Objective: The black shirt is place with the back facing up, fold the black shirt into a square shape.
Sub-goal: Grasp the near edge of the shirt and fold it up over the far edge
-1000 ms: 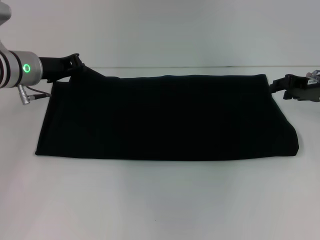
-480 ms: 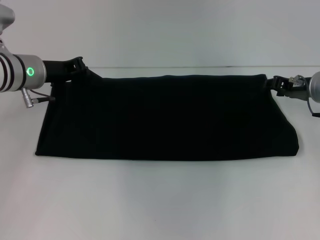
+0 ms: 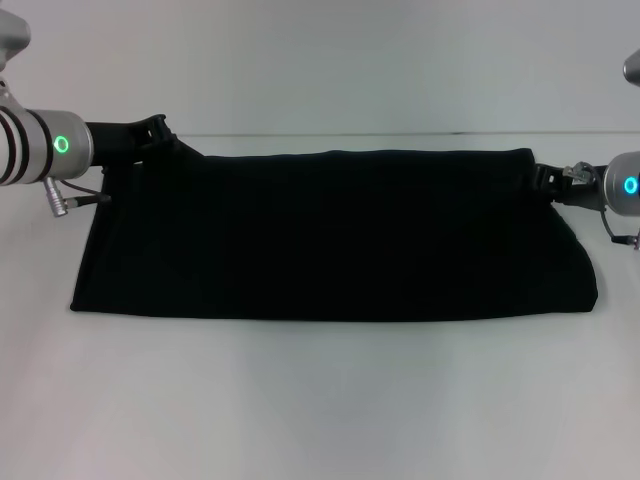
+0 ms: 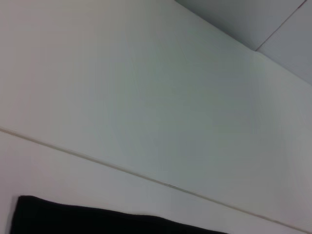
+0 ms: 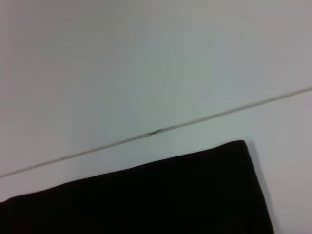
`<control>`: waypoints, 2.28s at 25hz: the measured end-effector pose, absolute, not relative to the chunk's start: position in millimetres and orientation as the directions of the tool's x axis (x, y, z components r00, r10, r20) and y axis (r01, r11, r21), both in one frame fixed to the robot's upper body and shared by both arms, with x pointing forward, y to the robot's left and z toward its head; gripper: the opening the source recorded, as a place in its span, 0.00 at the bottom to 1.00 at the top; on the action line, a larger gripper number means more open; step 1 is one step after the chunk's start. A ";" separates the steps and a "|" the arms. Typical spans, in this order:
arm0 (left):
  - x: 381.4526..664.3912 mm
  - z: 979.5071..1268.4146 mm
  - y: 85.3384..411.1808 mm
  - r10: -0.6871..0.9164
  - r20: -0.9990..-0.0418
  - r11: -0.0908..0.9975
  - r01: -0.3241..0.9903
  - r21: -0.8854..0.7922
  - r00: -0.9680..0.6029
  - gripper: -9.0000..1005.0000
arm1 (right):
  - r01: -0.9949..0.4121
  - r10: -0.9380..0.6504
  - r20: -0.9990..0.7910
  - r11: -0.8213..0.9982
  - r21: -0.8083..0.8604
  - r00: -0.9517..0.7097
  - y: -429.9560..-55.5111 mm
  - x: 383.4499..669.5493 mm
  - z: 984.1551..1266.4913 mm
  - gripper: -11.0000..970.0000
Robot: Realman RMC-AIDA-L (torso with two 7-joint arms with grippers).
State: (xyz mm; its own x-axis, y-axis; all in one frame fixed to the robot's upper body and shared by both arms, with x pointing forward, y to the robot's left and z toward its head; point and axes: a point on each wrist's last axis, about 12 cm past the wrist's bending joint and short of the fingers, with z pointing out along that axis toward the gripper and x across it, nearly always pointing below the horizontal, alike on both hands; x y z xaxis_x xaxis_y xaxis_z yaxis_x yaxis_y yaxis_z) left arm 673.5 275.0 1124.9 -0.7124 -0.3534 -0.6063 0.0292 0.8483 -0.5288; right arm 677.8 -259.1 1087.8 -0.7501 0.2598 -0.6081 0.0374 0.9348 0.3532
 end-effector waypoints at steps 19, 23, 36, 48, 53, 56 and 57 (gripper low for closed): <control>670.5 1126.1 275.7 -0.342 -0.597 0.843 0.044 -0.536 -0.726 0.01 | 0.021 0.257 -0.595 0.927 0.374 -0.761 -268.1 678.7 1098.7 0.02; 667.3 1134.0 278.8 -0.327 -0.591 0.833 0.071 -0.550 -0.737 0.01 | 0.020 0.287 -0.606 0.913 0.408 -0.742 -284.6 677.8 1118.5 0.02; 674.5 1145.5 285.0 -0.363 -0.623 0.839 0.048 -0.542 -0.693 0.01 | -0.014 0.287 -0.680 0.916 0.401 -0.674 -287.0 690.0 1151.2 0.03; 685.8 1131.4 270.9 -0.317 -0.698 0.904 0.017 -0.427 -0.642 0.01 | 0.014 0.231 -0.749 0.959 0.284 -0.621 -268.2 704.8 1131.0 0.03; 685.7 1124.5 265.5 -0.298 -0.710 0.918 0.013 -0.397 -0.638 0.01 | 0.016 0.214 -0.770 0.967 0.256 -0.601 -263.0 706.5 1127.5 0.03; 686.0 1124.1 265.2 -0.294 -0.713 0.921 0.013 -0.390 -0.636 0.01 | 0.019 0.212 -0.774 0.968 0.250 -0.597 -262.3 706.8 1126.8 0.03; 686.2 1124.2 265.3 -0.294 -0.715 0.921 0.012 -0.389 -0.635 0.01 | 0.019 0.212 -0.774 0.968 0.250 -0.596 -262.4 706.9 1126.9 0.03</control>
State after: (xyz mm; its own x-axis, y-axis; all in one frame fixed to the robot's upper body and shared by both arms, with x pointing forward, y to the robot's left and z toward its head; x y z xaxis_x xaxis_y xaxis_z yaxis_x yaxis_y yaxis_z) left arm 686.2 265.3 1124.2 -0.6347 -0.2938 -0.7147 0.0122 0.9210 -0.3894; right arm 706.9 -262.4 1126.9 -0.5963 0.2115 -0.7744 0.0191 0.9681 0.2497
